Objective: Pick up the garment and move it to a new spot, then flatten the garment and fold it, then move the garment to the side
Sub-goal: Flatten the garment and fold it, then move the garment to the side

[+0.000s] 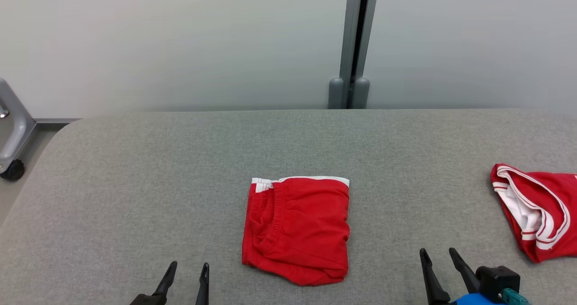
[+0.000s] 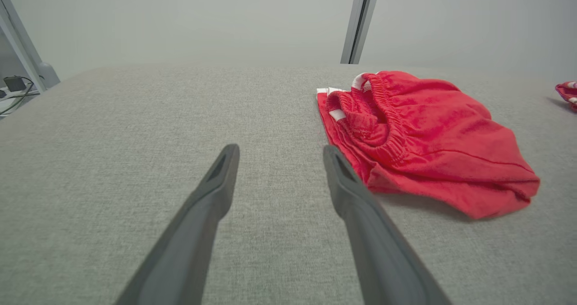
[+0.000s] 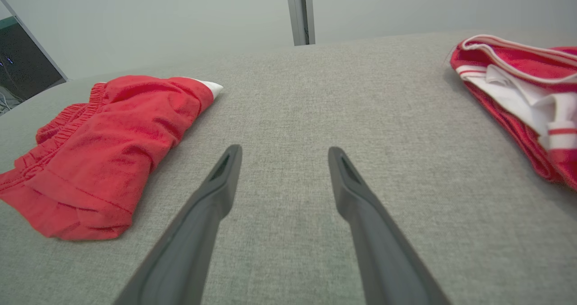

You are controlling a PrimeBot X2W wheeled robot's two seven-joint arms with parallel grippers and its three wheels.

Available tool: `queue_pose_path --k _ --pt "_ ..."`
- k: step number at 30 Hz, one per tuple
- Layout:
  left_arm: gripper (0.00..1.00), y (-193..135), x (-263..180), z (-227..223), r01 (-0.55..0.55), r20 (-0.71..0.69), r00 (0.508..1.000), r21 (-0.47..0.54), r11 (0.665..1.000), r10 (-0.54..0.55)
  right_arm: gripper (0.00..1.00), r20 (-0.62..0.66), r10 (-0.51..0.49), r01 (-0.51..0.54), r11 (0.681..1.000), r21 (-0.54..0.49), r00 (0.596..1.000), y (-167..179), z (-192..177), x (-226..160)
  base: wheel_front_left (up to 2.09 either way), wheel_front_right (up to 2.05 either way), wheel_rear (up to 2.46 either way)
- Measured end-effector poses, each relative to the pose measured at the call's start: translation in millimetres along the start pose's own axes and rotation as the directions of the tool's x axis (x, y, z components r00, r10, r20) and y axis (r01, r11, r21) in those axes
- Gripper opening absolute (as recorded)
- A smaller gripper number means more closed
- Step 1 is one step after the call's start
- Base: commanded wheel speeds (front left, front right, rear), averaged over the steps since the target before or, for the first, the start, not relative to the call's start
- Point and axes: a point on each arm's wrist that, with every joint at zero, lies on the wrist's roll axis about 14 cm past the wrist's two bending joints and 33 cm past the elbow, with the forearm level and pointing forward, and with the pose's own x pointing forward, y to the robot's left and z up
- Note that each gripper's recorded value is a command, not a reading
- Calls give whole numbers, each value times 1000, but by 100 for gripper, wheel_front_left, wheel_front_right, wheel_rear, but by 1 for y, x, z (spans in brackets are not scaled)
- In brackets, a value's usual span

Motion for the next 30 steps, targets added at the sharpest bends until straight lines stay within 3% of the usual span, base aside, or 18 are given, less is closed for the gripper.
queue_pose_path --k 8,13,21,28,29,30 --pt "100 -7 6 4 14 10 1000 5 1000 -14 100 12 5 -5 1000 -9 1000 1 4 1 0 0 0" --pt "100 -5 3 -4 0 -13 1000 -14 1000 -1 100 -28 62 -61 997 41 998 22 -8 9 0 0 0" --pt "100 15 -3 -14 -57 -50 997 -42 997 55 100 15 231 -231 973 10 973 81 26 76 0 0 0" --pt "100 43 -22 -26 -153 -92 985 -58 987 148 100 -201 286 -296 955 -19 937 104 -35 91 0 0 0" --pt "100 46 -24 -27 -165 -97 983 -61 984 159 98 -242 287 -299 954 -14 927 105 -47 89 0 0 0" --pt "100 49 -25 -28 -174 -101 981 -62 983 167 64 -269 288 -302 953 -9 919 106 -56 87 0 0 0"
